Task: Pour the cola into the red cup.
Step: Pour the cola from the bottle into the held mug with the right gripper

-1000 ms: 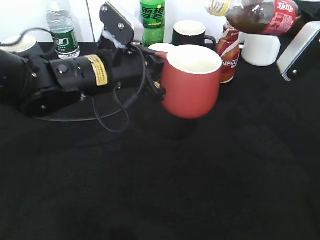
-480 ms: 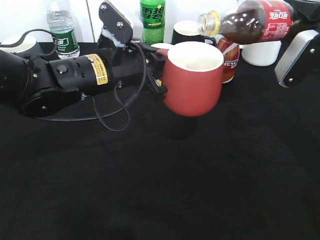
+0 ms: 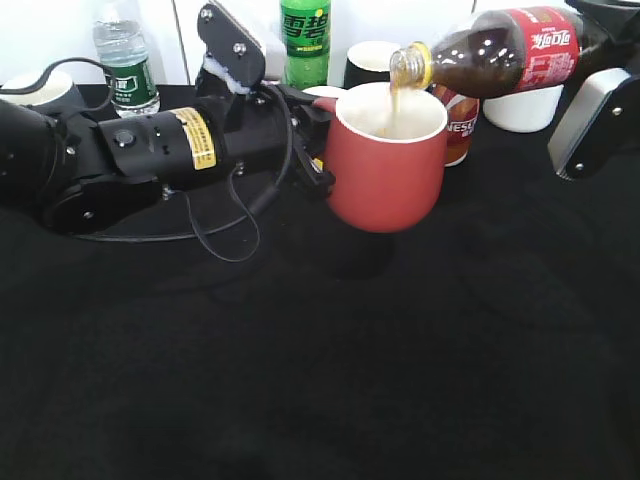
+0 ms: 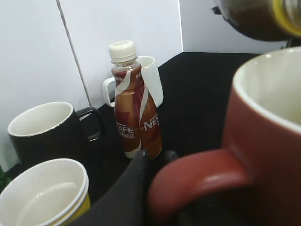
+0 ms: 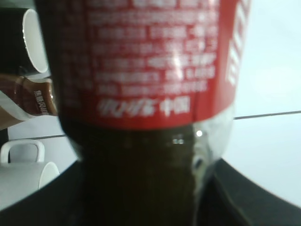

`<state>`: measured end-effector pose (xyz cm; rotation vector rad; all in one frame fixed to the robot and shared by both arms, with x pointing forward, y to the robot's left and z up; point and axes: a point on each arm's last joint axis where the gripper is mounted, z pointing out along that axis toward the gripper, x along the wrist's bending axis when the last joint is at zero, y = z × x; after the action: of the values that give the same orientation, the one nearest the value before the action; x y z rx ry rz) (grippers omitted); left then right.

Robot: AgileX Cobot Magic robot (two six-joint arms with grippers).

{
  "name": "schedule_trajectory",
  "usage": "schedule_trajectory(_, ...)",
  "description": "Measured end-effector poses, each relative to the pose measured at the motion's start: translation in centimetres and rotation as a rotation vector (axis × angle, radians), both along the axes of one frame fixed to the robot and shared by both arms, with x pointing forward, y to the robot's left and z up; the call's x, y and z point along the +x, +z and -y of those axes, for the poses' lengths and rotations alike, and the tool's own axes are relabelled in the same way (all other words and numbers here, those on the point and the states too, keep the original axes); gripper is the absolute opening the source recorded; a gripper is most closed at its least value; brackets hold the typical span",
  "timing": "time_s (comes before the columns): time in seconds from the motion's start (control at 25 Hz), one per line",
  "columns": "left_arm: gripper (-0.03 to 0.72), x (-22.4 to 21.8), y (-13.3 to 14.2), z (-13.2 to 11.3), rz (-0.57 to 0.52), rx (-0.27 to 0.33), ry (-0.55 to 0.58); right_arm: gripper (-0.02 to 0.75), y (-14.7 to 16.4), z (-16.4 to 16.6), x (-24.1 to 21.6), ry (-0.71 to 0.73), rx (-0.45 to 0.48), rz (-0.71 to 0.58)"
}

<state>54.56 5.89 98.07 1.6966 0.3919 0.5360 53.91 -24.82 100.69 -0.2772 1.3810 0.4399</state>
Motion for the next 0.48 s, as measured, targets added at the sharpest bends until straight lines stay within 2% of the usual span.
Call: schedule_trajectory(0.48,0.064,-0.01,0.0,0.0,0.001,0.001,-0.001,0.368,0.07,0.05,0.01,-0.016,-0.048,0.03)
